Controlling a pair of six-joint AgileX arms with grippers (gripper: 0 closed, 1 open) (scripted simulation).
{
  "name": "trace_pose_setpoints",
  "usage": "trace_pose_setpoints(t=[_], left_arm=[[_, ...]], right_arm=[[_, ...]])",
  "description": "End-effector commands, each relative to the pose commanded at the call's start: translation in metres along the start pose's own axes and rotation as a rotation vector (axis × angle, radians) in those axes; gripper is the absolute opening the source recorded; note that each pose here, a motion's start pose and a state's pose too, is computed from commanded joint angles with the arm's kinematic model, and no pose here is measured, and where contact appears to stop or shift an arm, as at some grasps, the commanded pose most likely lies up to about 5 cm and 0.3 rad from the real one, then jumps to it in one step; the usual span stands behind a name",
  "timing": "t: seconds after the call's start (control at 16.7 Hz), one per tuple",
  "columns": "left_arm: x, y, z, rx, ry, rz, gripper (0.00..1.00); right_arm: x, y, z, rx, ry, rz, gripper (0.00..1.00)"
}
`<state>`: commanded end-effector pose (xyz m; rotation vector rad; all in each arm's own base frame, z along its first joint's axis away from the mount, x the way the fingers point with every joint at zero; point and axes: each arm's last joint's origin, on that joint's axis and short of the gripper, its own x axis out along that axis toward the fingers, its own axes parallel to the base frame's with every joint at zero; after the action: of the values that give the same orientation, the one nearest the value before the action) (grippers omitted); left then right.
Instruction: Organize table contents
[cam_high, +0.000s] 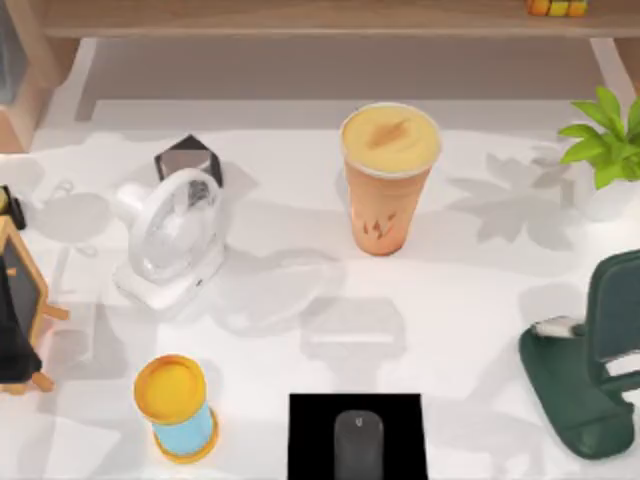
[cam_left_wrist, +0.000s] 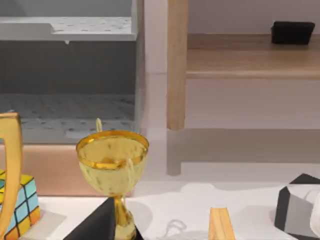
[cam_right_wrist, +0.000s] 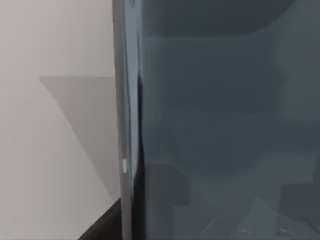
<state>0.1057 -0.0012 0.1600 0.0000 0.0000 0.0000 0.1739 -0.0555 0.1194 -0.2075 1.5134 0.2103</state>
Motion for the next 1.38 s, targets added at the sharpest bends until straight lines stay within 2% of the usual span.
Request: trace_pose_setpoints(t=[0.36,0.72,0.84,1.02,1.2,1.38], left_arm=[[0.0,0.0,0.0,0.0,0.0,0.0,1.0],[0.0,0.0,0.0,0.0,0.0,0.0,1.0],[0.0,0.0,0.0,0.0,0.0,0.0,1.0],[0.0,0.0,0.0,0.0,0.0,0.0,1.0],[0.0,0.0,0.0,0.0,0.0,0.0,1.0],[0.0,0.0,0.0,0.0,0.0,0.0,1.0]], right_arm=[[-0.024,0.001,0.0,0.001,0.009,0.006,0.0],[-0.027,0.002,0.001,0.001,0.002,-0.007,0.0],[-0.037,0.009,0.004,-0.003,-0.034,-0.063,0.0],[-0.061,0.028,0.008,-0.002,-0.149,-0.191,0.0],[-0.091,0.053,0.004,0.02,-0.341,-0.316,0.0],[-0.117,0.08,-0.01,0.05,-0.585,-0.37,0.0]])
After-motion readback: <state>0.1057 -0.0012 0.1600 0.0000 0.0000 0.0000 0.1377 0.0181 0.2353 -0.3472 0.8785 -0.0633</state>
